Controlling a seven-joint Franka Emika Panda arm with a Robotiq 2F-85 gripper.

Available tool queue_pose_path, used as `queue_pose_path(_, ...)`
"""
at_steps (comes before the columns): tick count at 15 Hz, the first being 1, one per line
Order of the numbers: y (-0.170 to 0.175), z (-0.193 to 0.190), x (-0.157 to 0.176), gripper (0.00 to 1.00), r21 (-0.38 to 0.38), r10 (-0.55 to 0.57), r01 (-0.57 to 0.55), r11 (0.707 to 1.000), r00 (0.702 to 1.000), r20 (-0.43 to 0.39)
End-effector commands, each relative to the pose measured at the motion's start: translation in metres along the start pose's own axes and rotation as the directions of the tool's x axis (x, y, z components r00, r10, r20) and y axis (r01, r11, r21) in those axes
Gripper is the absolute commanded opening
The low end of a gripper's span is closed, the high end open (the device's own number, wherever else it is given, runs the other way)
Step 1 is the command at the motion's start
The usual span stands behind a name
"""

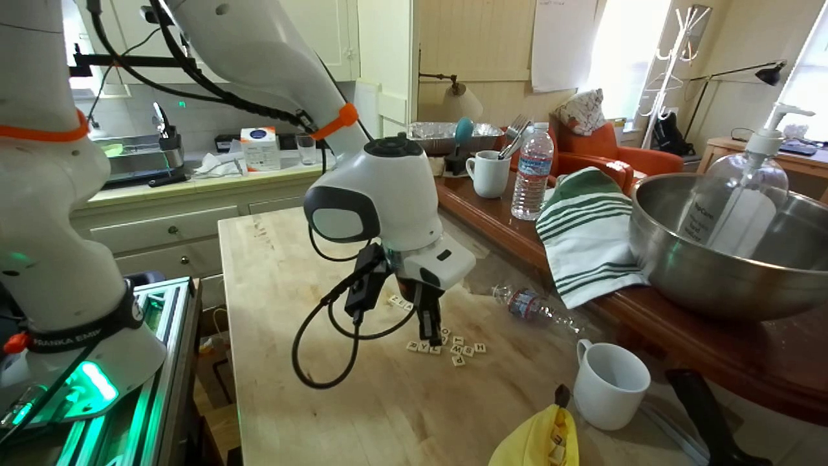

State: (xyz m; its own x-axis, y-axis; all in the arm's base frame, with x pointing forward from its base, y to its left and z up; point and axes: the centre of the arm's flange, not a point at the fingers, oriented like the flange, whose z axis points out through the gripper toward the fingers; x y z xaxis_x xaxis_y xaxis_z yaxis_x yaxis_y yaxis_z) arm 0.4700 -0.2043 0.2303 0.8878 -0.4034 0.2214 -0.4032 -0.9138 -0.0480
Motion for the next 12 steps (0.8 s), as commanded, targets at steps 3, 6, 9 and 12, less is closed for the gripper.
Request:
queue_pose_path(3, 0.003, 0.019, 0.012, 0.0, 0.037, 0.029, -0.028, 0.999, 0.999, -0.024)
queue_pose_path(6, 0.003, 0.024, 0.013, 0.0, 0.035, 0.017, -0.016, 0.999, 1.0, -0.02)
queue_pose_path(9, 0.004, 0.028, 0.01, 0.0, 0.028, -0.007, 0.007, 1.0, 1.0, -0.008)
queue_pose_path(12, 0.003, 0.03, 0.008, 0.0, 0.03, -0.019, 0.019, 0.999, 1.0, -0.007)
